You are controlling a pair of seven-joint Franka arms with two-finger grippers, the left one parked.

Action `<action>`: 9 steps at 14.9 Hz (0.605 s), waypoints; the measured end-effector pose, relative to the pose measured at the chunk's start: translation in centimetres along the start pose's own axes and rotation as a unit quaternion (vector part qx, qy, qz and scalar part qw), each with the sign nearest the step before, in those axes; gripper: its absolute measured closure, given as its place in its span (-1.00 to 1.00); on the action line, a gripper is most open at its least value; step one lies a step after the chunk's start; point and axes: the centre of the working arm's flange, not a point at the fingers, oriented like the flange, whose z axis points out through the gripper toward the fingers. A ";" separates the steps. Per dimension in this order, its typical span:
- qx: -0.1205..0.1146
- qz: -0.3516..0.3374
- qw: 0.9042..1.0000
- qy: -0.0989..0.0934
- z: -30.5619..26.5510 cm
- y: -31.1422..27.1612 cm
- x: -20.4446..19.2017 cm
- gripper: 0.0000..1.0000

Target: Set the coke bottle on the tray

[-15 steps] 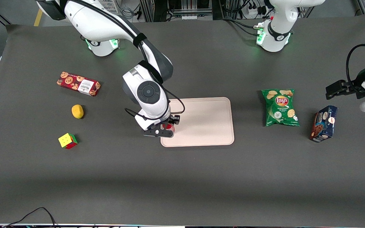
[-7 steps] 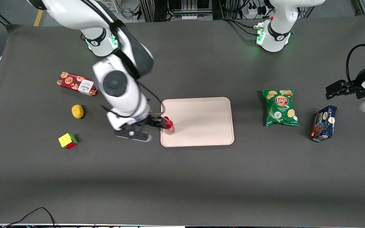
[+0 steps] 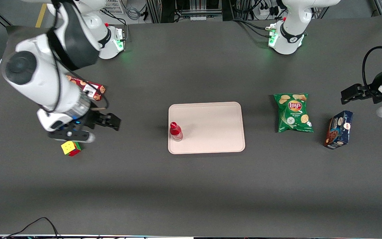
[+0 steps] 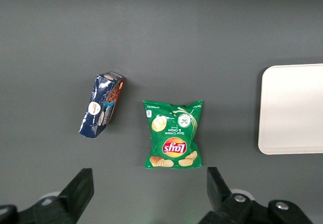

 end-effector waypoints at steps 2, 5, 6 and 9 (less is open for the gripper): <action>-0.005 -0.013 1.000 0.002 -1.4 4.9 -0.7 -1.00; -0.005 -0.037 0.999 0.005 -3.1 11.9 -2.3 -1.00; -0.003 -0.041 0.999 0.005 -3.5 13.9 -2.9 -1.00; 0.004 -0.045 0.999 0.004 -4.5 18.2 -4.4 -1.00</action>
